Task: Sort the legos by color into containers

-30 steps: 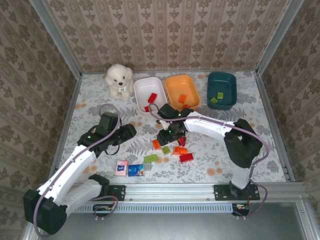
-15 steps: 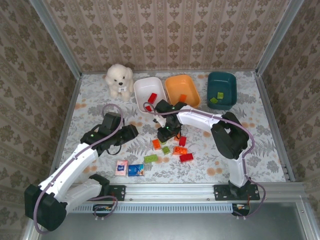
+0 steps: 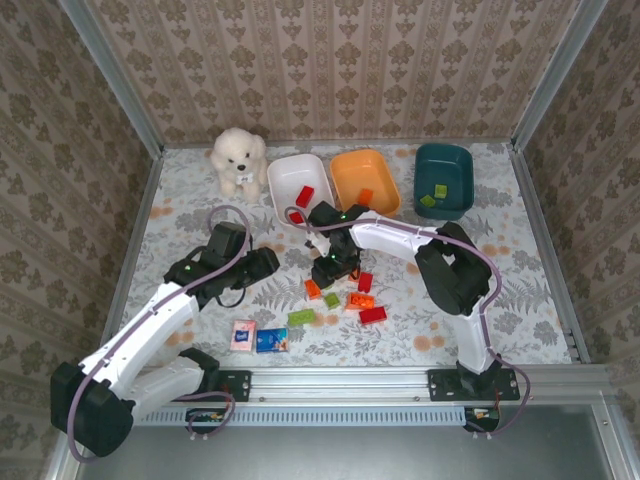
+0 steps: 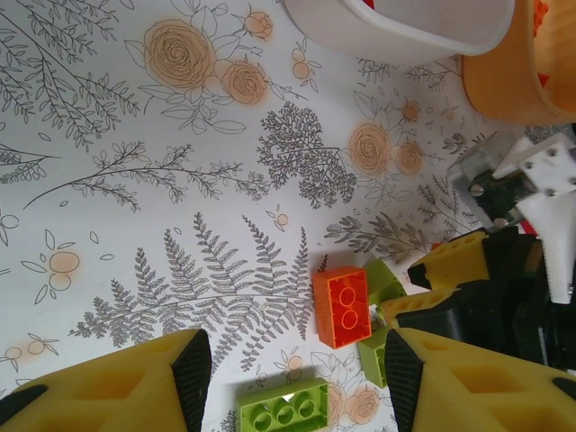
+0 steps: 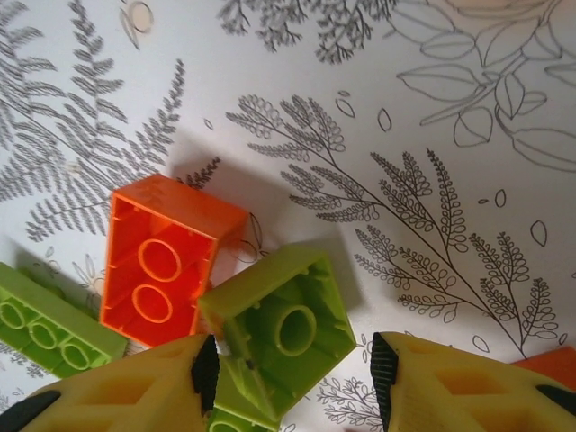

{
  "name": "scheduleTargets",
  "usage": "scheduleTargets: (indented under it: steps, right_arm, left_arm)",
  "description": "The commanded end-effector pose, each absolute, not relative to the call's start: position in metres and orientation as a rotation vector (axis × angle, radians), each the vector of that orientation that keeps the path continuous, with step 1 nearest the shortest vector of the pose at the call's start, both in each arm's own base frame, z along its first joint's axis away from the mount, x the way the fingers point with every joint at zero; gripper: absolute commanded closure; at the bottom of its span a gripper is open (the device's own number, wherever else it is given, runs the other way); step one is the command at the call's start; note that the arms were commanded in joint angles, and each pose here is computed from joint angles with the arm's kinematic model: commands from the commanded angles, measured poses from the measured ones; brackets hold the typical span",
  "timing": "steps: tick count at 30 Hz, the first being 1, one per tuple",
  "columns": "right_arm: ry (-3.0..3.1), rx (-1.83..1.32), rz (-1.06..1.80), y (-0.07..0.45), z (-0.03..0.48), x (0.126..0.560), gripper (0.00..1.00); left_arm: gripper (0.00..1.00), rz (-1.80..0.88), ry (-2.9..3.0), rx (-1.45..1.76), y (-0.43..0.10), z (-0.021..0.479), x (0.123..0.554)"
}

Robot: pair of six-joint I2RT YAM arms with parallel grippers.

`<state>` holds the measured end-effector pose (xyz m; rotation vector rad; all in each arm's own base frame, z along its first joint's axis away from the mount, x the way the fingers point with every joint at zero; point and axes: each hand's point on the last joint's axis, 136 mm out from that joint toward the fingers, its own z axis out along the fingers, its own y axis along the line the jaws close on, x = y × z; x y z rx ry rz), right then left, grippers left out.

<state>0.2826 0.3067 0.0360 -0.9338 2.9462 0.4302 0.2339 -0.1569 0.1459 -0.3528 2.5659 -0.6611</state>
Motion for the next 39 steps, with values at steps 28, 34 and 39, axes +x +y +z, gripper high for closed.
scheduleTargets:
  steps: [28, 34, 39]
  right_arm:
    - [2.945, -0.925, 0.206, 0.293, 0.029, 0.284, 0.39]
    - [2.953, -0.962, 0.138, 0.292, 0.017, 0.284, 0.47]
    - [2.958, -0.948, 0.108, 0.293, 0.013, 0.285, 0.49]
  left_arm:
    - [0.43, -0.684, 2.537, -0.34, -0.166, 0.157, 0.243]
    - [0.43, -0.681, 2.54, -0.339, -0.167, 0.157, 0.244]
    - [0.43, -0.683, 2.541, -0.336, -0.168, 0.157, 0.245]
